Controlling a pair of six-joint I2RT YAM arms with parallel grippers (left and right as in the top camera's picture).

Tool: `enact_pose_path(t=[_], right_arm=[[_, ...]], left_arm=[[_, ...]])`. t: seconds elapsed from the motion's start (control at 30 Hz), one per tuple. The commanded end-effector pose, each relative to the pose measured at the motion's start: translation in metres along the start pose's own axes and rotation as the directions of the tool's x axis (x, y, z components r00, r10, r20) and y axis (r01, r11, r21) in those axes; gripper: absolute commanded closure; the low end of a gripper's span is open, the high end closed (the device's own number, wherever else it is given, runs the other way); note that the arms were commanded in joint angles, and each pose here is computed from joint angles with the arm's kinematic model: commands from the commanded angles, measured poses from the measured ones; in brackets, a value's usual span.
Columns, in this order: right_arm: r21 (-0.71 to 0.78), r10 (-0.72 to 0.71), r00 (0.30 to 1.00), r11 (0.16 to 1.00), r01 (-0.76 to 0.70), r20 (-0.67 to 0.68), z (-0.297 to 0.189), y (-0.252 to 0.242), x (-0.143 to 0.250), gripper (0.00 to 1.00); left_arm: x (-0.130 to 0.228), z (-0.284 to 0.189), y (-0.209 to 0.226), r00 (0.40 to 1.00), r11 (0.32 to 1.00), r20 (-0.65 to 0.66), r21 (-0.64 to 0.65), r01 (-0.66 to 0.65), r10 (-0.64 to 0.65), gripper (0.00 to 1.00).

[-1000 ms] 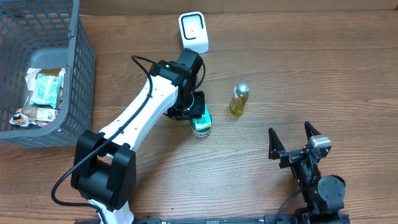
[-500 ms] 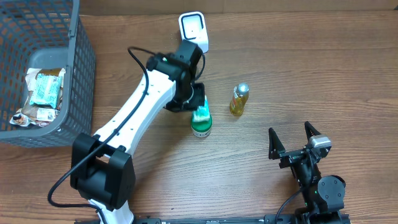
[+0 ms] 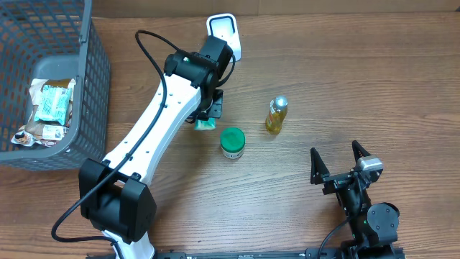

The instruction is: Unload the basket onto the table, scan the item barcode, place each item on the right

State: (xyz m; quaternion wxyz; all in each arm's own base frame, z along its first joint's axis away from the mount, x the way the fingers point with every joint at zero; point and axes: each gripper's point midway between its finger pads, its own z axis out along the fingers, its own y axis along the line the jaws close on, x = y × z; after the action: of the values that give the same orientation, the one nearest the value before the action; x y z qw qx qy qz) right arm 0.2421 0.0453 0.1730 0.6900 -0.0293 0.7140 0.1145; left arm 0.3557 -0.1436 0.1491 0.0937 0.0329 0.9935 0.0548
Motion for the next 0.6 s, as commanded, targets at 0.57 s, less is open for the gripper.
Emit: enact_pose_path(t=[0.57], right_arm=[[0.009, -0.001, 1.000, 1.000, 0.001, 0.001, 0.000, -0.002, 0.002, 0.00]], left_arm=[[0.043, 0.064, -0.033, 0.956, 0.911, -0.147, -0.297, -0.287, 0.254, 0.96]])
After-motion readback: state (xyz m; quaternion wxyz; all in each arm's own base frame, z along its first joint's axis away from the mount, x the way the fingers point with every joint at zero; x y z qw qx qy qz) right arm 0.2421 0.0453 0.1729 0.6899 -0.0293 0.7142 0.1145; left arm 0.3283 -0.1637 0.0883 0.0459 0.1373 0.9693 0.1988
